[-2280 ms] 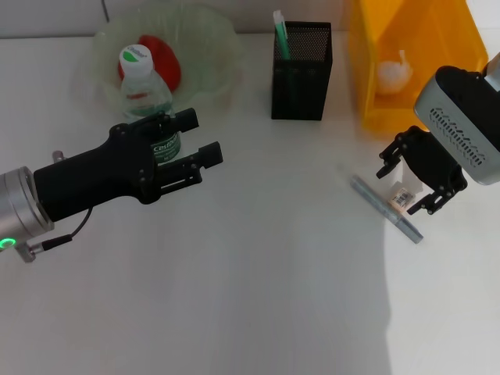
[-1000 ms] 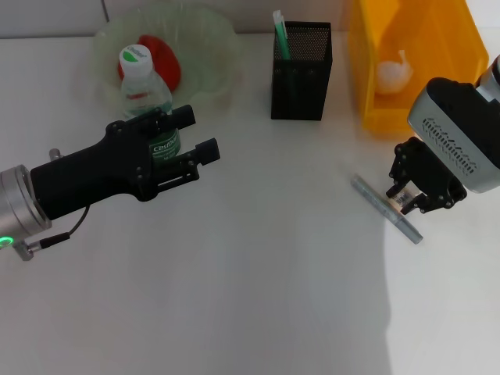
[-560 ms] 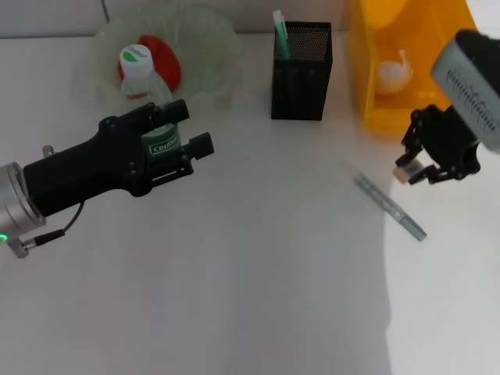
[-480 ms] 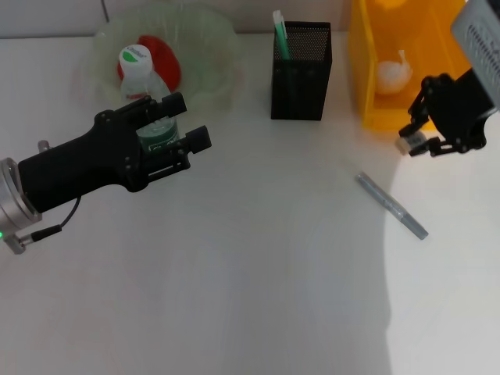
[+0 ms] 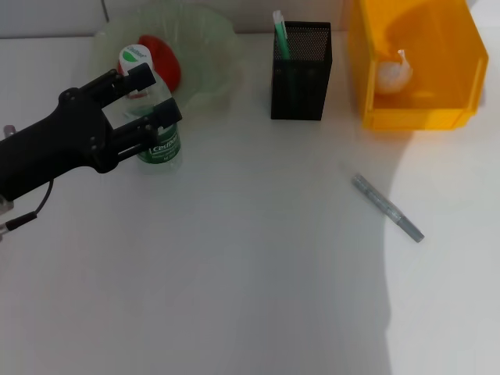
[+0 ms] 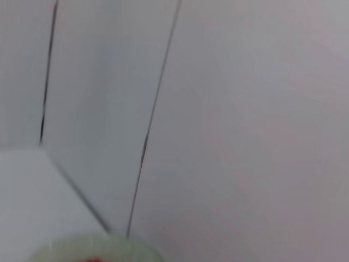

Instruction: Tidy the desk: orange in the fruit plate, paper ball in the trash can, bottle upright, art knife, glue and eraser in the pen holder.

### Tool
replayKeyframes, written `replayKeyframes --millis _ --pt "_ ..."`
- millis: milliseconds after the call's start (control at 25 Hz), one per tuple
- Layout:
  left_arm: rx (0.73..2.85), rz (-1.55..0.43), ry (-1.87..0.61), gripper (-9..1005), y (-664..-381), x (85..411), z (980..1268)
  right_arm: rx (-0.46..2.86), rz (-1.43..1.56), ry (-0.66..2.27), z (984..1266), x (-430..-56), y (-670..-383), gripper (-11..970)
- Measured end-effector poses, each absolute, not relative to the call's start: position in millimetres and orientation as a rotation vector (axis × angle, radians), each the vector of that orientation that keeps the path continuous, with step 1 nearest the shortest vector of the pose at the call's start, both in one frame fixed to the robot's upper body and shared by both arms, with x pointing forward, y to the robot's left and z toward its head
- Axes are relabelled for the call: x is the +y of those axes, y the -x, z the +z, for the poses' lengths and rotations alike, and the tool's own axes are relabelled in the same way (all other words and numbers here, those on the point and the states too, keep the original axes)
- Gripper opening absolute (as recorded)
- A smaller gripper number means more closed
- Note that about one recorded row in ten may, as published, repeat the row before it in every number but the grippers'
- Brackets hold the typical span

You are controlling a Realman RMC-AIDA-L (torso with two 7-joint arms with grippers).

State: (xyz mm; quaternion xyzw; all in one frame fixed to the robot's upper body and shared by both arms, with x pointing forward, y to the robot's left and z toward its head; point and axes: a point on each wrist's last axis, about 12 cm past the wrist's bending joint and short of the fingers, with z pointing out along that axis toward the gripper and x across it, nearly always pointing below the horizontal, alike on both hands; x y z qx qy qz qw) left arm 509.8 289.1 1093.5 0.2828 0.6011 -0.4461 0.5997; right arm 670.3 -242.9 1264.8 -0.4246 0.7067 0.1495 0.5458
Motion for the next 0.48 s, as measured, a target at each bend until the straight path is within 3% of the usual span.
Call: replayKeyframes --millis 120,200,480 --pt "1.383 -1.034 -0.668 742 -510.2 290.0 1096.6 1.697 0.442 0.925 1254.0 -235.5 -679.7 243" --pt "1.366 -1.030 -0.687 742 -510.6 290.1 1100.1 1.792 0.536 0.816 1226.3 -218.4 -695.6 243" --pt "1.337 -1.021 -0.713 742 -510.2 287.9 1103.4 1.861 0.555 0.762 1198.4 -203.4 -699.5 243"
